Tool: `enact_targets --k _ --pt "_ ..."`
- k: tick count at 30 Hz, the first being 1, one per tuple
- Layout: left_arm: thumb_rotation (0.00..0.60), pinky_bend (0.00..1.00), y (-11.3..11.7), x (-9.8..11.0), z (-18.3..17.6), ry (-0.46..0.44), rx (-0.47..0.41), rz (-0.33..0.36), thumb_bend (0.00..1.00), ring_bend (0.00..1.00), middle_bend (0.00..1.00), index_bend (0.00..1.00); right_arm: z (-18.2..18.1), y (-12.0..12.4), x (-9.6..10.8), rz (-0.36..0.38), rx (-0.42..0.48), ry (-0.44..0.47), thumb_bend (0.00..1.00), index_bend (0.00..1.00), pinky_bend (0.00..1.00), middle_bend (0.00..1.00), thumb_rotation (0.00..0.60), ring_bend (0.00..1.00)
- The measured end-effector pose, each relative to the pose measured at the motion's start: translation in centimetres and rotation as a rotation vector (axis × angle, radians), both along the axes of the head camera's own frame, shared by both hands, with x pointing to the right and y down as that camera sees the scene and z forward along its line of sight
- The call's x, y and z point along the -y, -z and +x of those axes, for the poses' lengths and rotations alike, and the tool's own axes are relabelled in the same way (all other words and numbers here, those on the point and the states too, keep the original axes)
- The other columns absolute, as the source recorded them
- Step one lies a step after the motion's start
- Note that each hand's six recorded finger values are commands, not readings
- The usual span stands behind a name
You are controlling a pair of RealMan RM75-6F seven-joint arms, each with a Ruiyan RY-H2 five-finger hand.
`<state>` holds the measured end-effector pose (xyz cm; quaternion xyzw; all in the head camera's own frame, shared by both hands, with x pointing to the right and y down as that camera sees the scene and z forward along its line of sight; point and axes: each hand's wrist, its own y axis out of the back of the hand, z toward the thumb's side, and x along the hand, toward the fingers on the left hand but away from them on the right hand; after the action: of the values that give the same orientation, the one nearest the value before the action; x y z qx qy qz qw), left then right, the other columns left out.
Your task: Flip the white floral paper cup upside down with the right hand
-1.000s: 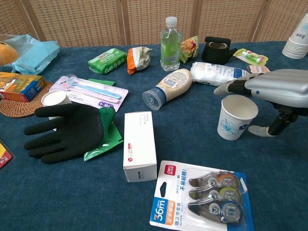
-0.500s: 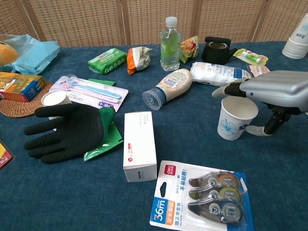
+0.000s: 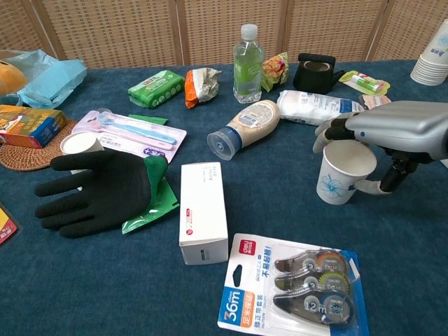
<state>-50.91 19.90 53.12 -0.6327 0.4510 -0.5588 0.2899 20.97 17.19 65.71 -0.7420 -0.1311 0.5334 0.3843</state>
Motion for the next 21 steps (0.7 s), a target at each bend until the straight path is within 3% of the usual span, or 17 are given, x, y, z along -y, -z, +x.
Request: enact_targets --k 5,14,21 --pt "0.6 0.0 -0.1 0.1 0.0 0.002 -0.002 -0.001 0.47 0.02 0.06 0.03 -0.1 0.0 0.2 -0.005 0.015 -0.015 0.42 0.25 0.36 0.15 0.6 0.12" --pt "0.6 0.0 0.0 0.2 0.0 0.001 -0.003 0.005 0.47 0.02 0.05 0.03 -0.1 0.2 0.6 -0.019 0.062 -0.056 0.42 0.26 0.36 0.16 0.6 0.13" --pt "0.6 0.0 0.1 0.1 -0.1 -0.001 -0.002 0.004 0.47 0.02 0.06 0.03 -0.1 0.9 1.4 -0.067 0.165 -0.151 0.42 0.26 0.36 0.16 0.6 0.13"
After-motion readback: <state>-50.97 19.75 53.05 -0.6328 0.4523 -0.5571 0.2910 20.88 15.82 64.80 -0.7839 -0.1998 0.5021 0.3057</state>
